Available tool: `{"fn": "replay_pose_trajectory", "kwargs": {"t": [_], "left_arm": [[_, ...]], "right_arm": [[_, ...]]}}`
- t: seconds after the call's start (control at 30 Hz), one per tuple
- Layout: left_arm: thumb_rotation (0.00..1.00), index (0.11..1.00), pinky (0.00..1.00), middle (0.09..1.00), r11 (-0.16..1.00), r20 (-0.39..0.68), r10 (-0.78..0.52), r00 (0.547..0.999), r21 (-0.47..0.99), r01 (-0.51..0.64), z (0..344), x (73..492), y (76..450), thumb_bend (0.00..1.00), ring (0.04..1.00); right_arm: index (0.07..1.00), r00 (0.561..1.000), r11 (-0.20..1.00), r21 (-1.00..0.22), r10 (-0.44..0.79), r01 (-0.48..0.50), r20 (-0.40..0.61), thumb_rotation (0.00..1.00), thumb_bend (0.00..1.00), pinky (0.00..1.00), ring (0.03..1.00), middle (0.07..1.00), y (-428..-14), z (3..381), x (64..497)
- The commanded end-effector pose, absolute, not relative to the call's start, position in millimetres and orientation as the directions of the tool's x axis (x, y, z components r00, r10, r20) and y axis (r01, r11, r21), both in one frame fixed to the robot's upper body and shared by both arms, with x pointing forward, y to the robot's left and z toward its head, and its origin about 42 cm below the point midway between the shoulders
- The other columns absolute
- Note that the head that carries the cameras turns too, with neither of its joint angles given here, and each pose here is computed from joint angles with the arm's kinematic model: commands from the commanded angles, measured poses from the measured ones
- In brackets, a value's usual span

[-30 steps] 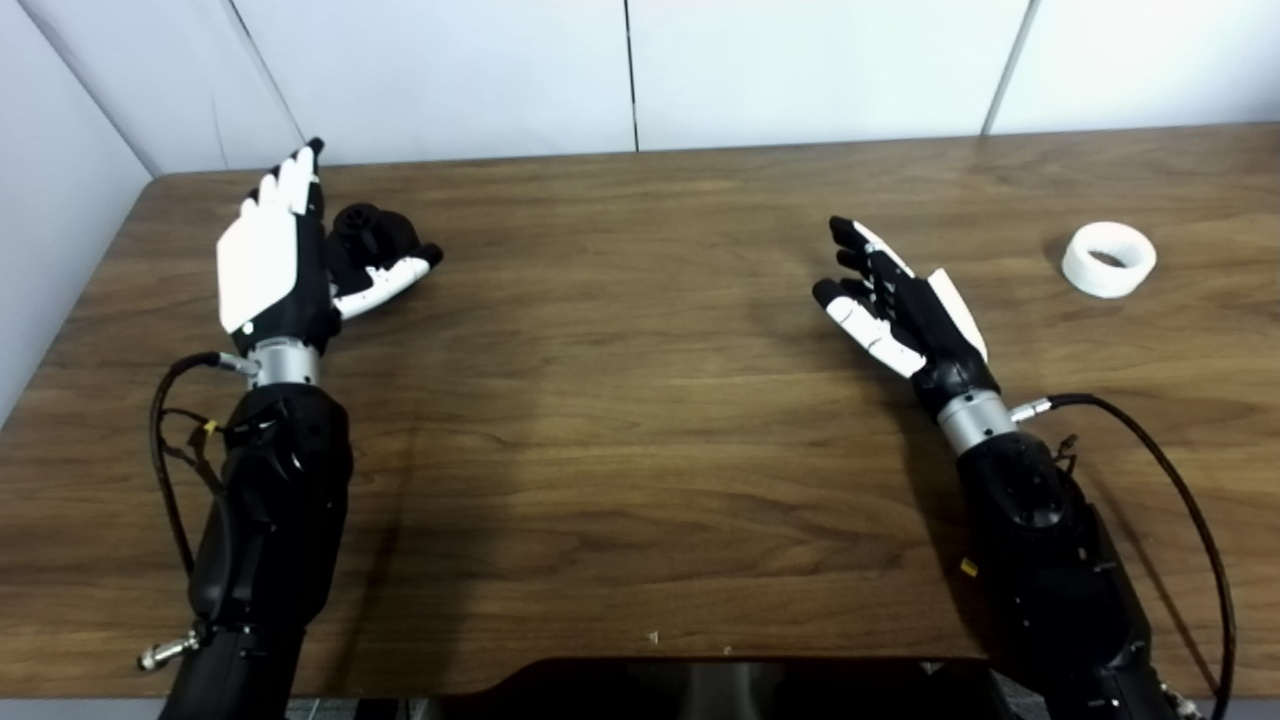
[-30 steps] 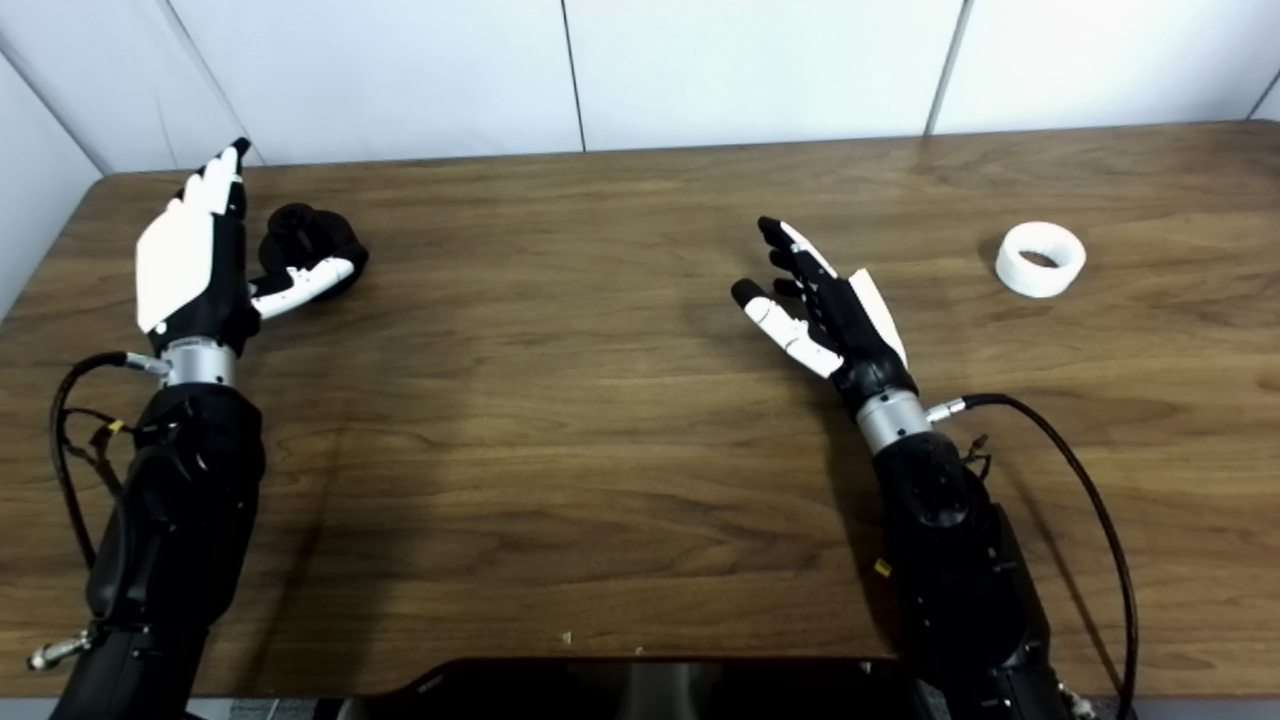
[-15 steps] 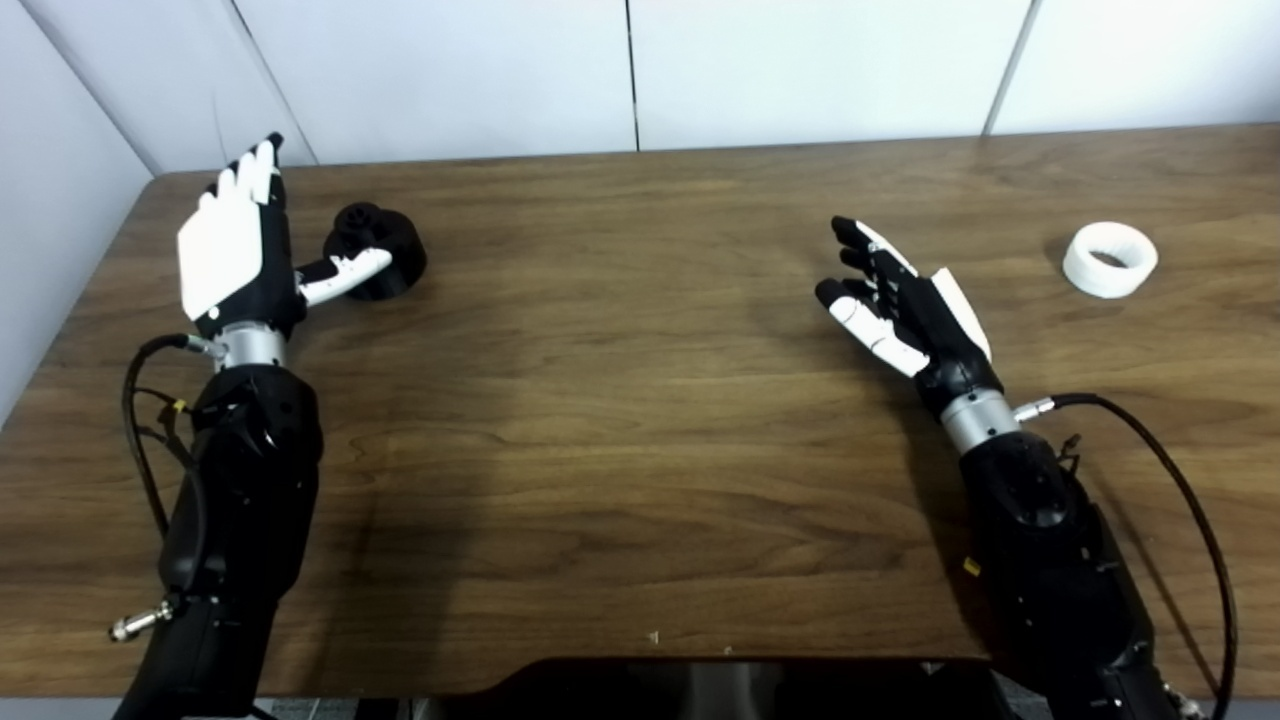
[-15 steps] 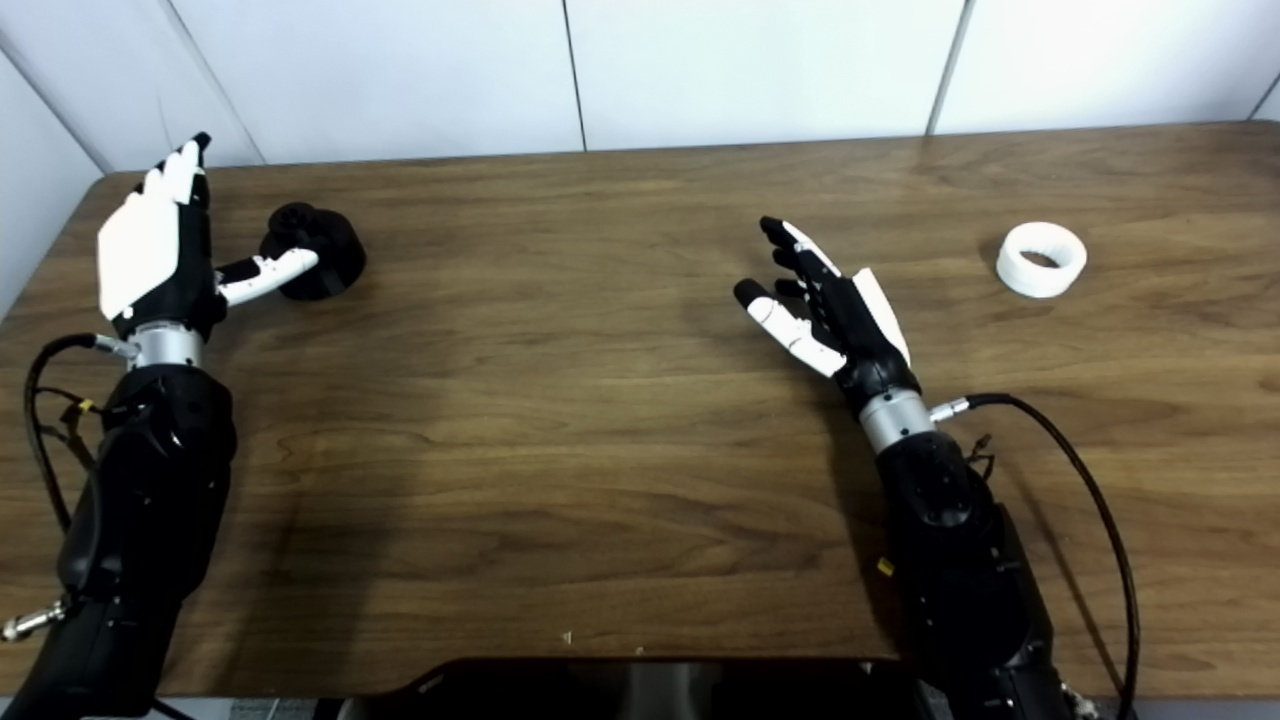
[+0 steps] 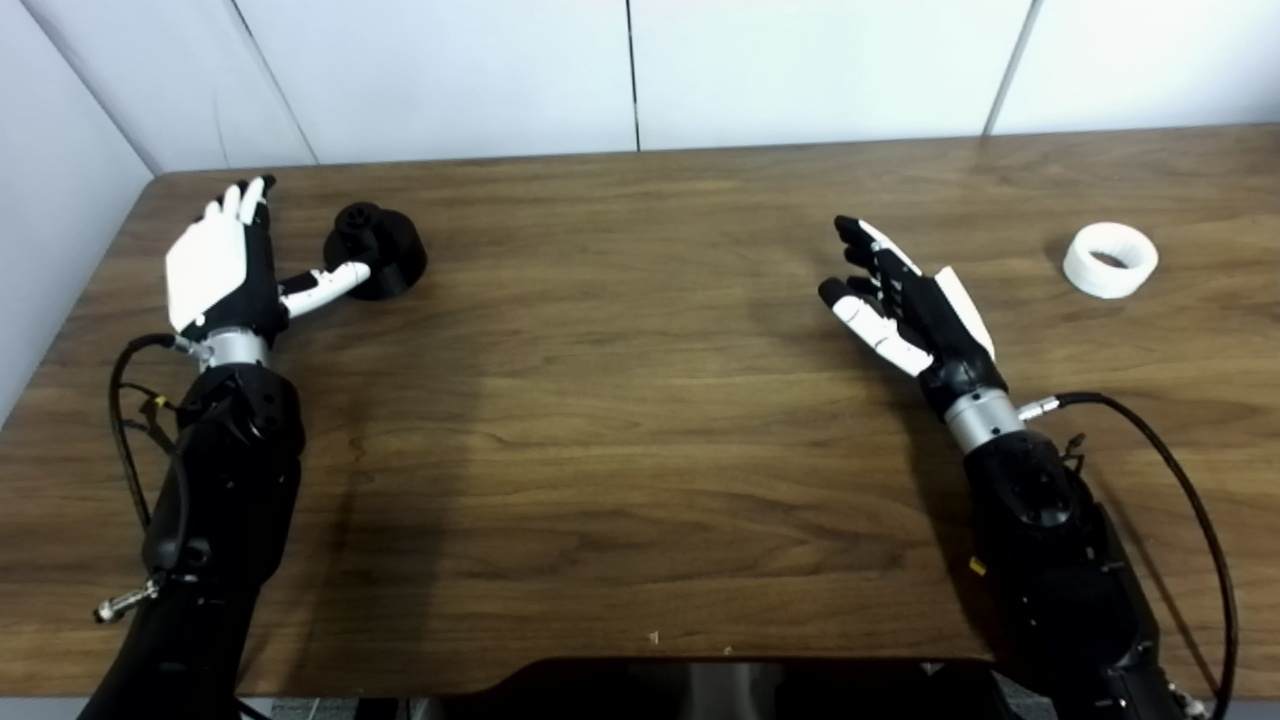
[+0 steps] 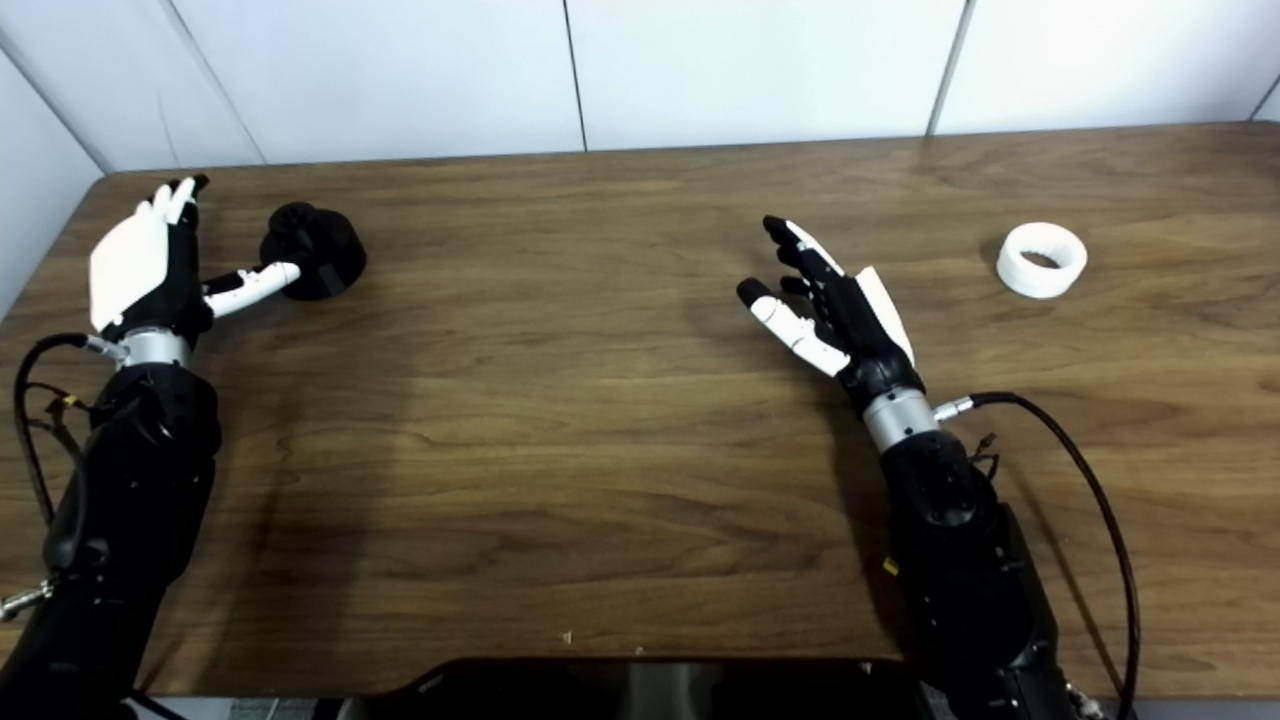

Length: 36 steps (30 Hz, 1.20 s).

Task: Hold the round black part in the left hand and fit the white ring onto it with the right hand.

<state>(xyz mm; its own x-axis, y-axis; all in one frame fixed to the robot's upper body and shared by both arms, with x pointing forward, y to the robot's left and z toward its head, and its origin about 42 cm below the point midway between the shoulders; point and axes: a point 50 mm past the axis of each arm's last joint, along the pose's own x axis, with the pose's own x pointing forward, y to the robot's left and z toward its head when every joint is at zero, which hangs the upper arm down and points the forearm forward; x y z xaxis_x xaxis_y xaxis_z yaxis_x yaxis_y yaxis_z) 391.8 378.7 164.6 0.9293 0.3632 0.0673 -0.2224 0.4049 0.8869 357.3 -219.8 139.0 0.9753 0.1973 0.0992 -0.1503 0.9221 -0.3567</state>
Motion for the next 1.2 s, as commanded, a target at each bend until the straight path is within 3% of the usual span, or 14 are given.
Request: {"fn": "replay_pose_trajectory", "kwargs": {"t": [0.0, 0.27, 0.53, 1.17], "left_arm": [[0.67, 0.916, 1.0, 1.0, 0.383, 0.158, 0.349, 0.924, 0.876, -0.294, 195.7, 405.1, 388.8, 1.0, 1.0], [0.71, 0.905, 1.0, 1.0, 0.396, 0.115, 0.332, 0.936, 0.884, -0.249, 192.3, 409.6, 390.7, 1.0, 1.0], [0.68, 0.872, 1.0, 1.0, 0.403, 0.093, 0.314, 0.945, 0.888, -0.221, 190.2, 414.0, 389.5, 1.0, 1.0], [0.68, 0.905, 1.0, 1.0, 0.389, 0.067, 0.292, 0.954, 0.903, -0.182, 183.7, 419.9, 380.8, 1.0, 1.0]], "right_arm": [[0.916, 0.96, 0.923, -0.364, 0.204, -0.125, 0.19, 0.69, 0.61, 0.87, 0.931, 0.936, -217.9, 164.2, 366.2], [0.916, 0.959, 0.925, -0.359, 0.207, -0.127, 0.193, 0.69, 0.61, 0.87, 0.934, 0.94, -217.7, 164.6, 366.9], [0.918, 0.959, 0.925, -0.359, 0.206, -0.126, 0.193, 0.69, 0.61, 0.86, 0.928, 0.937, -218.7, 164.5, 366.9], [0.92, 0.96, 0.926, -0.356, 0.206, -0.129, 0.187, 0.68, 0.61, 0.87, 0.935, 0.946, -219.8, 164.9, 365.3]]}}
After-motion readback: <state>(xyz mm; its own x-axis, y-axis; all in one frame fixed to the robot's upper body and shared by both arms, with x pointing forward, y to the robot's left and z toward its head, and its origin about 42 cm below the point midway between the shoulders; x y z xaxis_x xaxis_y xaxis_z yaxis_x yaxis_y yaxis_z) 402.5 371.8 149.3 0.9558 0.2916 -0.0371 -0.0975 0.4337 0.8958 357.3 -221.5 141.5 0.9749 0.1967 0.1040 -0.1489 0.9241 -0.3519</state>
